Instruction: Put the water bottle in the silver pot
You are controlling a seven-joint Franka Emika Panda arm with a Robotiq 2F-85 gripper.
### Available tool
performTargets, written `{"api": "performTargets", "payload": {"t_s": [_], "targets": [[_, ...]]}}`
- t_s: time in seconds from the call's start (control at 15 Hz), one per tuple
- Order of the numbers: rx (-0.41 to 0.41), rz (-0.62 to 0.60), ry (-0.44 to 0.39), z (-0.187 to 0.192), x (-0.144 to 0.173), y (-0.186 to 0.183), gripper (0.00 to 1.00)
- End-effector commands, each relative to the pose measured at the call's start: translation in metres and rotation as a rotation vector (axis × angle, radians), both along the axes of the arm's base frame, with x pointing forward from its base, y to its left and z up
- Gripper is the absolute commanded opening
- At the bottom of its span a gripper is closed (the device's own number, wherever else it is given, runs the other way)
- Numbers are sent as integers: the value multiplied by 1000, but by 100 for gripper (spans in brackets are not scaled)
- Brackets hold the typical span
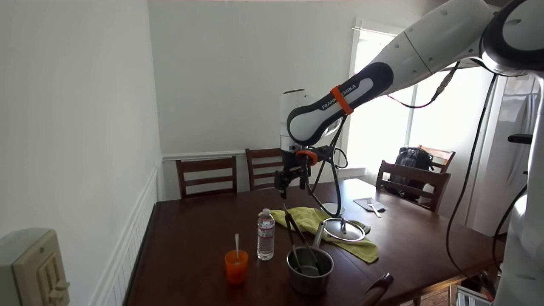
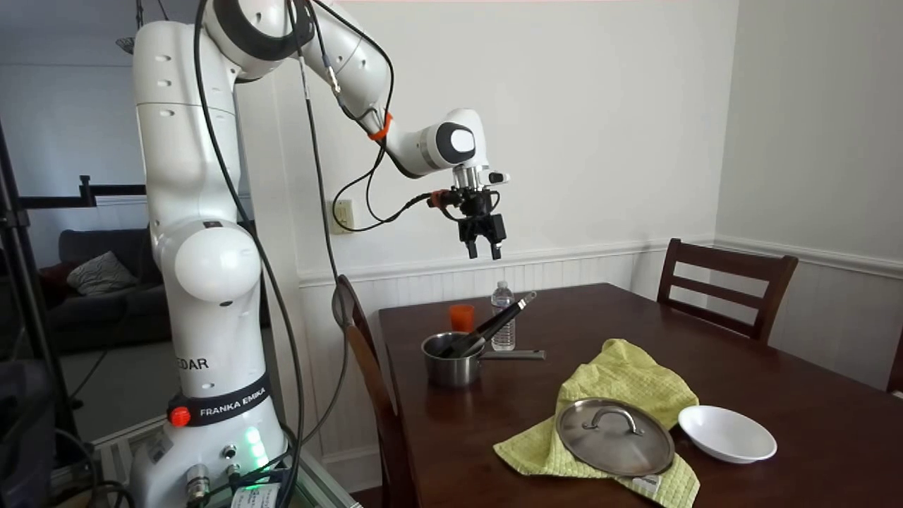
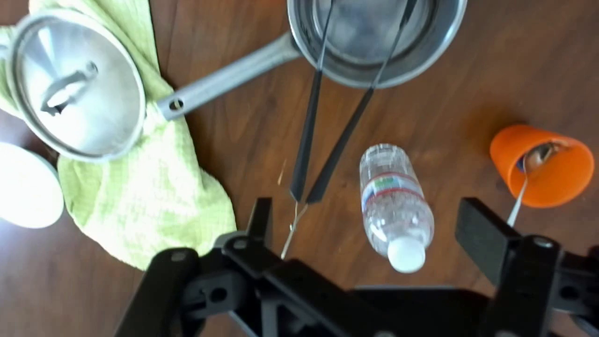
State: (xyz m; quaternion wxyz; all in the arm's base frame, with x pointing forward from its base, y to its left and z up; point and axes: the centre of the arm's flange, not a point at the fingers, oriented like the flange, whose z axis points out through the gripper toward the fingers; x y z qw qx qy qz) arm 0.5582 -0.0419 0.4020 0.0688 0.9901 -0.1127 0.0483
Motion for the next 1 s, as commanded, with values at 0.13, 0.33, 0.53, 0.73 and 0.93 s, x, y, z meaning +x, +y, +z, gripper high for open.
{"api": "performTargets", "payload": {"t_s": [0.13,0.33,0.53,0.73,0.93], "targets": [[105,105,-248,-8,57,-23,100],[192,98,-223,-24,76,-24,100],[251,81,-175,-45,86,-22,100],[264,39,-127,-60,92,-24,91],[267,8,-55,-73,95,-23,83]]}}
